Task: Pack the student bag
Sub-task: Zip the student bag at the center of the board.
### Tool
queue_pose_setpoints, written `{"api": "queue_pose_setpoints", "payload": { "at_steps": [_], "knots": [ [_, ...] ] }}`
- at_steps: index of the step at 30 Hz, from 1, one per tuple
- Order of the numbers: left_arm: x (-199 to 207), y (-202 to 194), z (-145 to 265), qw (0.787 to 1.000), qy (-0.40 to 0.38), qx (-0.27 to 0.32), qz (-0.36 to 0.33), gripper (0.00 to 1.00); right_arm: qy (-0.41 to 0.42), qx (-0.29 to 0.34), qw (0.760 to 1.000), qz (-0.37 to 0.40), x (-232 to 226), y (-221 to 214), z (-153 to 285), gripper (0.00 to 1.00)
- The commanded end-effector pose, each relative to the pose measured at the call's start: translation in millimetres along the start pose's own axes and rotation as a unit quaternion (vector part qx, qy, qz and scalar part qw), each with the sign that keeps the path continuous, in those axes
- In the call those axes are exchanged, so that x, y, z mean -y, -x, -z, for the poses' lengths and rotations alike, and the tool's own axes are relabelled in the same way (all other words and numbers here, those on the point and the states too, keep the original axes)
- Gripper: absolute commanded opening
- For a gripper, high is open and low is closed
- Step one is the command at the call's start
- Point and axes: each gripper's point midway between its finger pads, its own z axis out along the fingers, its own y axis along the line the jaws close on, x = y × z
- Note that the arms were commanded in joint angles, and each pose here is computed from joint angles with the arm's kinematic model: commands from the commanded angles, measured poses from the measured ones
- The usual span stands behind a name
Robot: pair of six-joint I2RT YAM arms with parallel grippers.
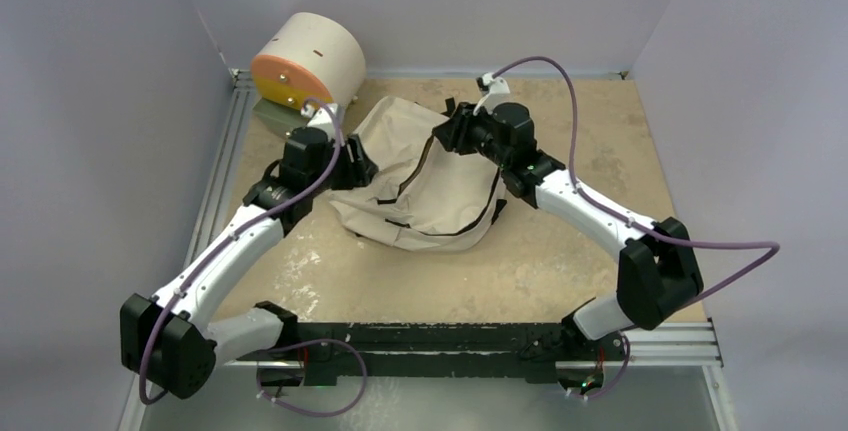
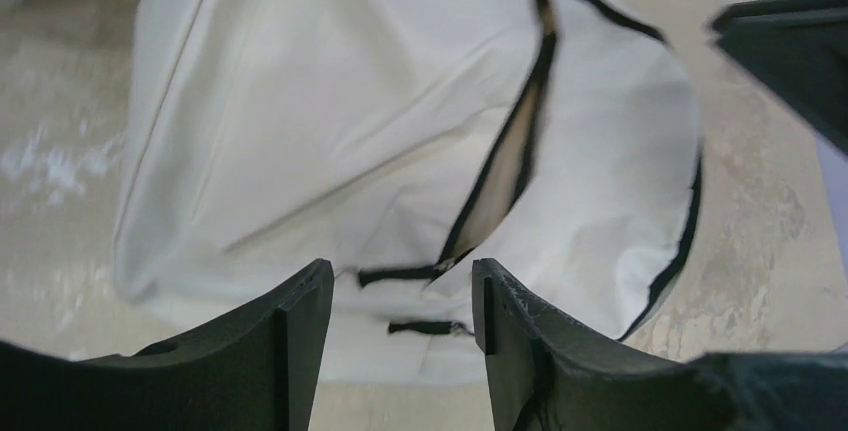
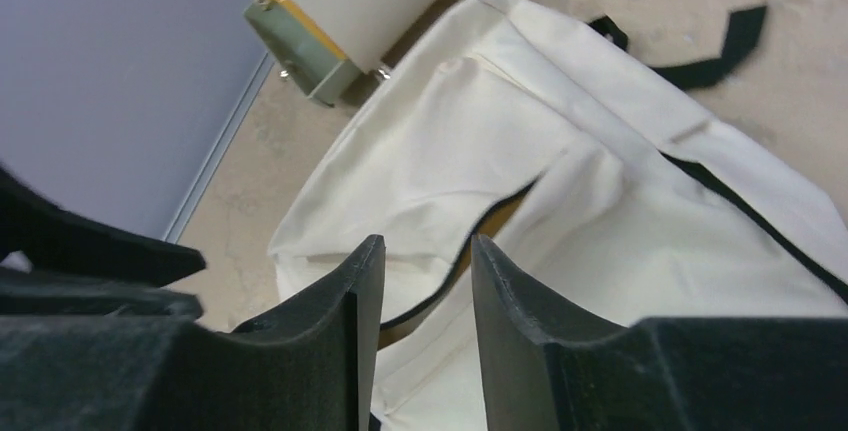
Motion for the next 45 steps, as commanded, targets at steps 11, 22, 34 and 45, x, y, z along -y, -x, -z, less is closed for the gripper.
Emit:
{"api": "queue_pose_setpoints", "payload": {
  "at_steps": [11, 22, 34, 45],
  "knots": [
    [-87, -95, 28, 0.942, 0.146, -0.067, 0.294, 0.54, 0.266, -0.026, 0.840, 0.472, -129, -74, -4, 0.40],
    [-106, -100, 40, 0.941, 0.156, -0.052, 0.296, 0.54, 0.319, -0.143, 0.678, 0.646, -100, -135, -17, 0.37],
    [-101, -108, 43, 0.941, 0.140, -0.053, 0.304, 0.54, 0.328, -0.224, 0.633, 0.664, -82, -171, -42, 0.40],
    [-102, -113, 43, 0.942, 0.138, -0.057, 0.302, 0.54, 0.295, -0.267, 0.619, 0.677, -59, -183, -57, 0.35]
  ]
}}
